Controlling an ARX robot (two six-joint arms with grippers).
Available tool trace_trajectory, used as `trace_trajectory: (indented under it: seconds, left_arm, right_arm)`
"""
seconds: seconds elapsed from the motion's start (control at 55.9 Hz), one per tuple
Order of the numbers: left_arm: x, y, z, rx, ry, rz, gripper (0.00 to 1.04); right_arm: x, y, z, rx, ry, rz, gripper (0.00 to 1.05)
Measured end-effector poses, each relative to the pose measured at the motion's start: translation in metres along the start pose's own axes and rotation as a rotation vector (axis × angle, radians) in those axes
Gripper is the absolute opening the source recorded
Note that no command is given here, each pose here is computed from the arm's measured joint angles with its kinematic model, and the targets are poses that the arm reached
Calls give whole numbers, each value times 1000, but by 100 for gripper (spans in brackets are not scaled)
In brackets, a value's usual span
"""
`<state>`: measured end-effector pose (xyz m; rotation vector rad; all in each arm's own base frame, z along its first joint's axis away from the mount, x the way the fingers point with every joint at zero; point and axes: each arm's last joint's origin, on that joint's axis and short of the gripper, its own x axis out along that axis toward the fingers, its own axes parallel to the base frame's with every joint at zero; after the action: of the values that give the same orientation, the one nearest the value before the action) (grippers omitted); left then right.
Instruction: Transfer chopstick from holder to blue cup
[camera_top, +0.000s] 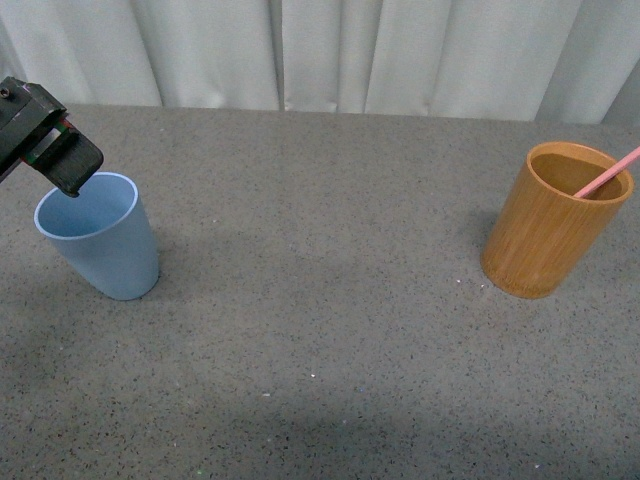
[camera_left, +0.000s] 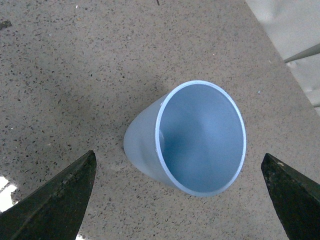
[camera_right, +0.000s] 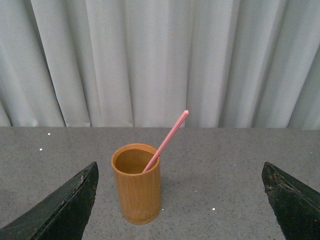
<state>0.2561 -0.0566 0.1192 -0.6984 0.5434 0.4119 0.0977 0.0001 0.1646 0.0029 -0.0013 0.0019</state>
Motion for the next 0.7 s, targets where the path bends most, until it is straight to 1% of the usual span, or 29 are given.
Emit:
trace_trajectory:
  seconds: [0.233, 0.698]
  left_arm:
    - [2, 4, -6, 35, 25, 51, 98]
    - [9, 8, -11, 57, 57, 100, 98]
  right_arm:
    - [0, 0, 0, 0, 0, 0, 95]
    - [0, 0, 0, 0, 0, 0, 95]
